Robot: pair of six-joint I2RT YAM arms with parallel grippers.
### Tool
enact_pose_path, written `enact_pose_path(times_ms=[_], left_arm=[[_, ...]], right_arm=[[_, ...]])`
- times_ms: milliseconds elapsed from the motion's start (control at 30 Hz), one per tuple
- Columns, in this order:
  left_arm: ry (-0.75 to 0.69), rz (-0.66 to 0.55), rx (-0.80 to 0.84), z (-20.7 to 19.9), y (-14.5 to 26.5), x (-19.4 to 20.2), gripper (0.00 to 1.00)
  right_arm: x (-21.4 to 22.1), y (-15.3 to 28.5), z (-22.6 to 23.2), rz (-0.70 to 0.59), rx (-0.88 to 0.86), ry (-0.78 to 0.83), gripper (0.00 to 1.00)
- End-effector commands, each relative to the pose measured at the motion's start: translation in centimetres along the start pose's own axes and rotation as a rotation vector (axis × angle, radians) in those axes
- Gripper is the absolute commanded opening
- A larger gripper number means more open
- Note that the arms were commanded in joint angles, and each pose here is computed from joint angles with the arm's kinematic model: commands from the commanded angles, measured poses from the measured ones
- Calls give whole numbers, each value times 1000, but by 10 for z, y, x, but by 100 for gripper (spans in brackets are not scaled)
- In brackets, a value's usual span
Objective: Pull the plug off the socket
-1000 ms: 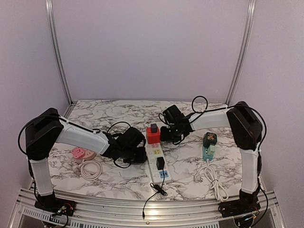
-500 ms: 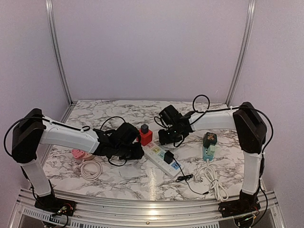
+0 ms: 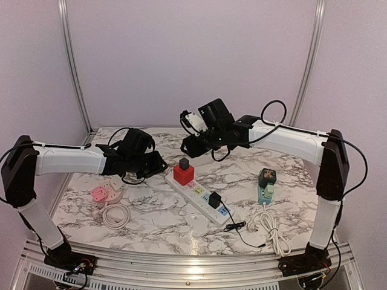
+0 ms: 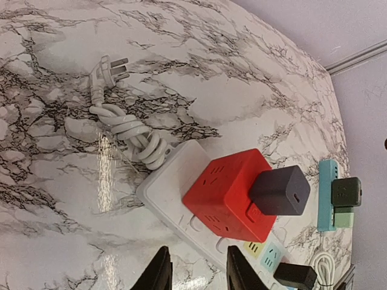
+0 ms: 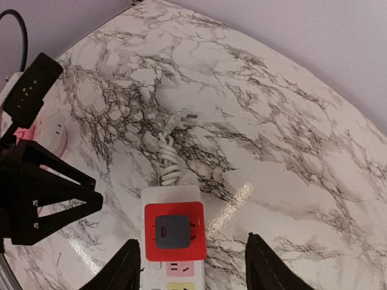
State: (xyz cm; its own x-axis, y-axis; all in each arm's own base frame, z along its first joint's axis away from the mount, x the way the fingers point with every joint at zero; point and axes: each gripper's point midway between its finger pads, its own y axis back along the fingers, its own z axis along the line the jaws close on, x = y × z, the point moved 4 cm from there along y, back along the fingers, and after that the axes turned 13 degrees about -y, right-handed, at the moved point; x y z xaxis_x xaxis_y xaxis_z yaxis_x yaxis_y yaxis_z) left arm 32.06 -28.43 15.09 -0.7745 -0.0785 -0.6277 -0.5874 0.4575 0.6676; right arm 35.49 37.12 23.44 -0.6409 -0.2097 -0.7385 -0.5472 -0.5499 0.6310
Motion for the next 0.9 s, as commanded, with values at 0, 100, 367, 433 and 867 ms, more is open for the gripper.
enact_pose_path(times_ms=[0,100,367,433,867], left_arm=[[0,20,62,-11,-11,-6,33],[11,37,76,-12,-17,-7,33],[31,32,99,-15,-32,-12,33],[33,38,104,-16,-35,-12,33],[38,59,102,-15,-52,-10,32]], right_arm=[[16,-24,16,94,-44,113,57],[16,-34,14,108,-32,147,57],[25,-48,13,138,-23,154,55],[25,-49,12,136,-22,153,53],[35,-60,7,152,-3,143,38]])
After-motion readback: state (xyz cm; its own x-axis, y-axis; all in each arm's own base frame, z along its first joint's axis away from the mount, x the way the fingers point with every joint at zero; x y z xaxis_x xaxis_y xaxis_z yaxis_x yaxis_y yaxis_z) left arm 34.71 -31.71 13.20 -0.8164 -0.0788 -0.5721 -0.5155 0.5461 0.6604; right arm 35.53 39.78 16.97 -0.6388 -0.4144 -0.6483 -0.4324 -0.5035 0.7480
